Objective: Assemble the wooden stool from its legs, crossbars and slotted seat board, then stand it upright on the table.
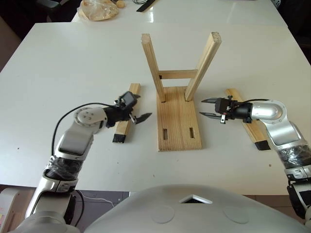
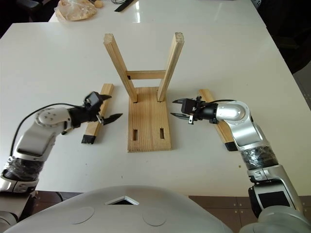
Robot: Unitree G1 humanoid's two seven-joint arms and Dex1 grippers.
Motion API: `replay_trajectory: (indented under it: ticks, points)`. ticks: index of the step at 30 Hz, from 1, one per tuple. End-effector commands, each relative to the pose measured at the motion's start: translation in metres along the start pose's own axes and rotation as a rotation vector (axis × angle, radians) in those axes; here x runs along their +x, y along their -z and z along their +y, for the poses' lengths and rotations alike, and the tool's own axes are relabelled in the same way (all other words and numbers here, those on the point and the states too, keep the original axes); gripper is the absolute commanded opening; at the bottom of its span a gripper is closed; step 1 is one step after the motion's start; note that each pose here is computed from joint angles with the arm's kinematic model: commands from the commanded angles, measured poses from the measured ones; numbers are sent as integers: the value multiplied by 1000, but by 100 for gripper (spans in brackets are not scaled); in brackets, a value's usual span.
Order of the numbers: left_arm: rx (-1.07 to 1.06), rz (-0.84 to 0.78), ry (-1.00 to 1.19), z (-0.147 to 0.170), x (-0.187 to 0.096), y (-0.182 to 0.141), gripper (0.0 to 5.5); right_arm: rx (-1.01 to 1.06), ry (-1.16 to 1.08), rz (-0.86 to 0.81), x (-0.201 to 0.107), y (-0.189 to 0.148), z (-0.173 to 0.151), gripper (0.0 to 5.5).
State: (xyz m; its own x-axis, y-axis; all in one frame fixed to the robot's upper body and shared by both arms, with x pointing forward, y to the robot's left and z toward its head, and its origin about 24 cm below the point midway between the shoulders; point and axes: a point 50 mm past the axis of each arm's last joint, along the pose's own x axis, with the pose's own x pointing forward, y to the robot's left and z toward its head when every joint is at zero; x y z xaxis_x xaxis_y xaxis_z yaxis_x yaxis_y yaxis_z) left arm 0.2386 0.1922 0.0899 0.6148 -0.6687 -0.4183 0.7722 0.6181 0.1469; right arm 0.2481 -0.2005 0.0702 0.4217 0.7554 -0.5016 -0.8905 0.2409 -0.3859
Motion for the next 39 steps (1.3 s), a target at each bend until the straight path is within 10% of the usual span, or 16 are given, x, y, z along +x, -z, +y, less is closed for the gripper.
replay_trajectory:
  ticks: [1, 9, 22, 39]
  points:
    - [29, 89, -141, 19, -47, 5, 453, 63, 127, 22, -31, 4, -6, 217]
    - [-2, 355, -149, 13, -126, 47, 453, 148, 298, 120, -81, 18, 0, 217]
    - [-41, 401, -89, 20, -113, 92, 453, 93, 276, 101, -63, 9, -11, 217]
    - [-139, 365, -42, 17, -105, 115, 180, 48, 283, 87, -56, 6, -21, 217]
